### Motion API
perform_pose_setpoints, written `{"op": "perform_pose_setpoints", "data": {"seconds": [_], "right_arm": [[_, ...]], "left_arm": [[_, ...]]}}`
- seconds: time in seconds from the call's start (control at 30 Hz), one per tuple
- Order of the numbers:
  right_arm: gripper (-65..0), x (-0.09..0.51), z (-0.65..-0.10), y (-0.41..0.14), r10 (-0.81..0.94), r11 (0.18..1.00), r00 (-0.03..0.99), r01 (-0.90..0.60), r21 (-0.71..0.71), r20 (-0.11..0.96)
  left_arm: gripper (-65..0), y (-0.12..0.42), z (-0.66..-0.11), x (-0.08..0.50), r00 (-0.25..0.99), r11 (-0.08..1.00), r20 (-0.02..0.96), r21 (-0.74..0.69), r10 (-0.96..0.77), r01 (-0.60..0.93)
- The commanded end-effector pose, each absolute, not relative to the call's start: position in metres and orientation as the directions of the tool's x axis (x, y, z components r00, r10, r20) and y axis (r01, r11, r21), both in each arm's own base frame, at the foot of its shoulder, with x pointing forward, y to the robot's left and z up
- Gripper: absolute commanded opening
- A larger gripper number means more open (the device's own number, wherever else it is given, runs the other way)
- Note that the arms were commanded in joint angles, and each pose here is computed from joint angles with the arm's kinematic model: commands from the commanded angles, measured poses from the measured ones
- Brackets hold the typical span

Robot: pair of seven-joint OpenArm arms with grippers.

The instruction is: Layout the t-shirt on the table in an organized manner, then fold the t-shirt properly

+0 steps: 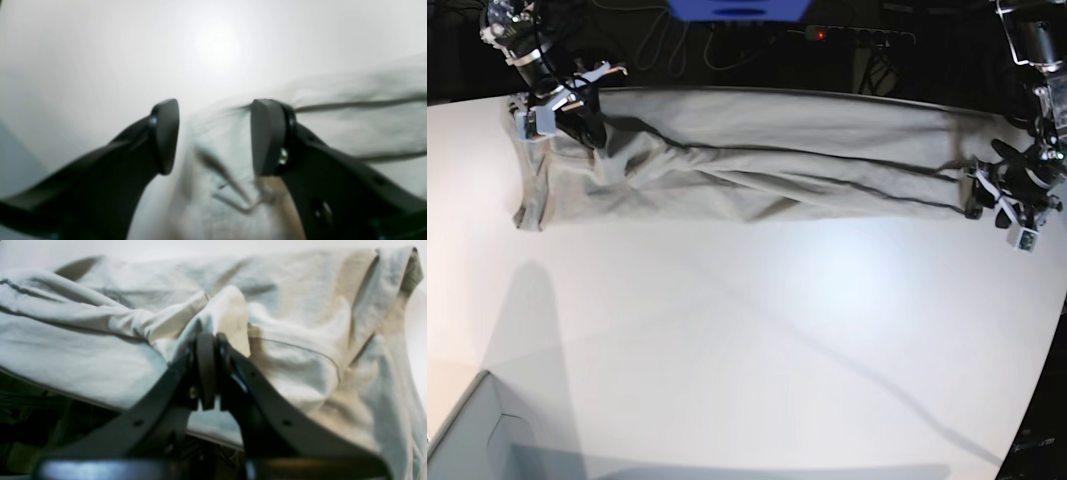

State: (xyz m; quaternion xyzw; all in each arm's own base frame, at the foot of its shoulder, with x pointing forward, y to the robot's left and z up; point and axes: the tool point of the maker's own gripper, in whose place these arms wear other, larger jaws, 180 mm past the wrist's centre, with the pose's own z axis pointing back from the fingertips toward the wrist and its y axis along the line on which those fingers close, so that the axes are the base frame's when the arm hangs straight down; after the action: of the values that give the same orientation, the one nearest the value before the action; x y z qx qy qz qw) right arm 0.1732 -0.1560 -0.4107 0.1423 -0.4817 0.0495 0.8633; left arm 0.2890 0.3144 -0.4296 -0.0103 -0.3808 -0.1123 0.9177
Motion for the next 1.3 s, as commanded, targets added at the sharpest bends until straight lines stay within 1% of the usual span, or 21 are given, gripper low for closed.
{"op": "perform_pose_setpoints", "data": {"seconds": [0.0,0.07,0.1,0.17,0.27,0.3,0.33,0.37,0.43,0.5,0.63,0.8,0.97,1.13,1.27], "right_arm": [[-65.0,0.176,-0.401,-0.157,-0.058,0.951,0.5,-0.235,0.2,0.864],[-65.0,0.176,-0.401,-0.157,-0.058,0.951,0.5,-0.235,0.2,0.864],[-65.0,0.176,-0.401,-0.157,-0.058,0.951,0.5,-0.235,0.2,0.864],[-65.0,0.176,-0.401,-0.157,-0.058,0.951,0.5,-0.235,0.2,0.864],[-65.0,0.176,-0.401,-0.157,-0.058,0.951,0.5,-0.235,0.2,0.864],[-65.0,0.176,-0.401,-0.157,-0.058,0.951,0.5,-0.235,0.2,0.864],[-65.0,0.176,-0.401,-0.157,-0.058,0.951,0.5,-0.235,0.2,0.864],[-65.0,0.176,-0.401,-0.157,-0.058,0.951,0.5,-0.235,0.2,0.864],[-65.0,0.176,-0.401,-0.157,-0.058,0.951,0.5,-0.235,0.2,0.864],[-65.0,0.176,-0.401,-0.157,-0.058,0.951,0.5,-0.235,0.2,0.864],[-65.0,0.176,-0.401,-0.157,-0.058,0.951,0.5,-0.235,0.2,0.864],[-65.0,0.176,-0.401,-0.156,-0.06,0.951,0.5,-0.235,0.202,0.864],[-65.0,0.186,-0.396,-0.155,-0.064,0.951,0.477,-0.238,0.199,0.877],[-65.0,0.199,-0.39,-0.156,-0.064,0.951,0.447,-0.243,0.19,0.892],[-65.0,0.202,-0.388,-0.156,-0.064,0.951,0.44,-0.245,0.188,0.896]], "left_arm": [[-32.1,0.322,-0.417,0.296,0.657,0.973,0.724,0.087,-0.209,0.214],[-32.7,0.322,-0.418,0.297,0.658,0.973,0.724,0.084,-0.206,0.213],[-35.1,0.321,-0.418,0.296,0.658,0.973,0.724,0.083,-0.207,0.215],[-44.4,0.321,-0.418,0.296,0.658,0.973,0.724,0.083,-0.207,0.215],[-62.9,0.321,-0.419,0.296,0.659,0.973,0.724,0.081,-0.205,0.214],[-65.0,0.321,-0.42,0.296,0.661,0.974,0.723,0.078,-0.202,0.212],[-65.0,0.322,-0.421,0.296,0.665,0.975,0.721,0.074,-0.197,0.209],[-63.6,0.324,-0.424,0.294,0.673,0.976,0.714,0.07,-0.193,0.205],[-65.0,0.325,-0.423,0.294,0.671,0.977,0.716,0.071,-0.191,0.202],[-64.8,0.325,-0.418,0.296,0.66,0.977,0.727,0.074,-0.191,0.201],[-64.8,0.318,-0.387,0.307,0.586,0.965,0.772,0.134,-0.246,0.227],[-64.8,0.309,-0.343,0.309,0.479,0.959,0.834,0.201,-0.275,0.201],[-64.8,0.312,-0.336,0.311,0.462,0.96,0.844,0.206,-0.272,0.19],[-64.8,0.318,-0.338,0.329,0.458,0.974,0.861,0.164,-0.219,0.158],[-64.8,0.323,-0.338,0.333,0.455,0.979,0.869,0.15,-0.196,0.135]]}}
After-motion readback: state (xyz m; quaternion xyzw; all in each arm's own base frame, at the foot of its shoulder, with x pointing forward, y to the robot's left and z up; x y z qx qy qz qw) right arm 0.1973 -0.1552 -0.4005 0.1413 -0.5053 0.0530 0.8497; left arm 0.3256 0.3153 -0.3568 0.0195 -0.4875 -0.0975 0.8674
